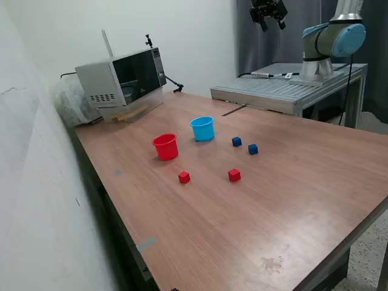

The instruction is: Place red objects in the red bin, and blue objects in the blue bin.

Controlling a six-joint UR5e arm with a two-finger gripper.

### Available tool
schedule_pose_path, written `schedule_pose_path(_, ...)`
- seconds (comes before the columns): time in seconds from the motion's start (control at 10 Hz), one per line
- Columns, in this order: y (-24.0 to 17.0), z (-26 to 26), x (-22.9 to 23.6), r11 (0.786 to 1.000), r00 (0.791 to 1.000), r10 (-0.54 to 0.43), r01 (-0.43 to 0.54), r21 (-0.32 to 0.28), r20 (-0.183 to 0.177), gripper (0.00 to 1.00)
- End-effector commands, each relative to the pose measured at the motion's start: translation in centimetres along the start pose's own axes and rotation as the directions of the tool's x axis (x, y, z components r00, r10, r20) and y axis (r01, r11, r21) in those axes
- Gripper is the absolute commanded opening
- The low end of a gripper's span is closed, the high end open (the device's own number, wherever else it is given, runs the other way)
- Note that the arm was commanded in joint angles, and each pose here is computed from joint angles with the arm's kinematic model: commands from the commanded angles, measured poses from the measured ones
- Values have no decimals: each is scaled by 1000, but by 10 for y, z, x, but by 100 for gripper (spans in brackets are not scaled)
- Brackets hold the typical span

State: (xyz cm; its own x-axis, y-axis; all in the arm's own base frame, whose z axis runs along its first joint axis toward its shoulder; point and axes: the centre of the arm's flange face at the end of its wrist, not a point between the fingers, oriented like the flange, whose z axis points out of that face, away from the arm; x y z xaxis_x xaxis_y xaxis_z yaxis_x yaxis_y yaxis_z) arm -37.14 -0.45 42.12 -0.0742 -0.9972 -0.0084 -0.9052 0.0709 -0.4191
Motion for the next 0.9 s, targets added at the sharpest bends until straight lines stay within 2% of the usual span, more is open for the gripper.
schedule_pose_path(0.0,25,-28,-10,997,999,13,-9,-77,51,100)
schedule_pose_path(0.1,35,-43,-5,982,1000,-4,7,-191,17,100)
schedule_pose_path(0.3,45,-64,9,949,997,-48,29,-314,-53,100)
schedule_pose_path(0.4,53,-75,22,907,986,-99,33,-419,-137,100)
schedule_pose_path(0.5,58,-94,25,835,982,-131,35,-549,-137,100)
schedule_pose_path(0.6,78,-85,32,838,979,-140,36,-545,-150,100)
schedule_pose_path(0.7,116,-66,44,845,975,-128,12,-535,-181,100)
schedule_pose_path(0.8,144,-48,65,846,974,-121,0,-533,-191,100)
